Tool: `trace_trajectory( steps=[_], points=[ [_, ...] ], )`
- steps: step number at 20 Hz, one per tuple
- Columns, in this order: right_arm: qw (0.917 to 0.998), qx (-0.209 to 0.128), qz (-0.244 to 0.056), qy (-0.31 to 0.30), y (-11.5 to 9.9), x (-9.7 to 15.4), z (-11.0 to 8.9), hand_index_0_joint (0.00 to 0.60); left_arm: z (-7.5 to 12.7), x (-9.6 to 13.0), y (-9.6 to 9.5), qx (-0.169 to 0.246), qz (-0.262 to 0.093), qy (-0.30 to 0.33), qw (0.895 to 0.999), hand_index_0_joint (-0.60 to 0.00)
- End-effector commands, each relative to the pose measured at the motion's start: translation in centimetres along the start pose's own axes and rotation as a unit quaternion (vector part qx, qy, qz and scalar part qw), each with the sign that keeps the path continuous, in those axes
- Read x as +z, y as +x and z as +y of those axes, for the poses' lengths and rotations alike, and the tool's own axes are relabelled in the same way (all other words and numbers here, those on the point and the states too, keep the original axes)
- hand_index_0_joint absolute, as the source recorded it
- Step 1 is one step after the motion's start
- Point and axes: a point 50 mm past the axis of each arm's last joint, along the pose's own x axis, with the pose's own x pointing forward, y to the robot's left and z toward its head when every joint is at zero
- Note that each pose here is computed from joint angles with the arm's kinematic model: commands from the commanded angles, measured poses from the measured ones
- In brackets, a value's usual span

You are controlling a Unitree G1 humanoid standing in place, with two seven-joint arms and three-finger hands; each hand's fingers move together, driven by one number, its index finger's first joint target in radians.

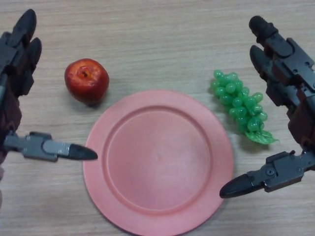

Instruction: Pick up the red apple and place it on the plate

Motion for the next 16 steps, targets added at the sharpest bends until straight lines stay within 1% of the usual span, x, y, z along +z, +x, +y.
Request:
trace_trajectory(
  steps=[1,3,4,6,10,13,16],
  points=[
    [0.9933,-0.037,-0.108,-0.018,-0.5,2.7,-1.2,0.0,1.8,3.0,1.5,0.047,-0.102,0.017,0.994,0.0],
    [0.9932,-0.038,-0.109,-0.017,-0.7,2.8,-1.5,0.0,1.8,2.1,3.3,0.056,-0.097,0.023,0.993,0.0],
    [0.9928,-0.04,-0.111,-0.016,-0.8,2.8,-1.7,0.0,1.4,1.5,4.2,0.053,-0.084,0.027,0.995,0.0],
    [0.9925,-0.045,-0.112,-0.018,-0.9,2.8,-1.8,0.0,0.5,0.0,5.6,0.049,-0.08,0.068,0.993,0.0],
    [0.9915,-0.052,-0.118,-0.018,-1.1,2.8,-2.1,0.0,-0.5,-1.6,8.0,0.044,-0.076,0.098,0.991,0.0],
    [0.9911,-0.056,-0.119,-0.02,-1.2,2.8,-2.3,0.0,-1.2,-2.6,9.0,0.039,-0.052,0.096,0.993,0.0],
    [0.991,-0.059,-0.118,-0.018,-1.3,2.8,-2.6,0.0,-1.6,-3.2,9.1,0.045,-0.041,0.101,0.993,0.0]
  ],
)
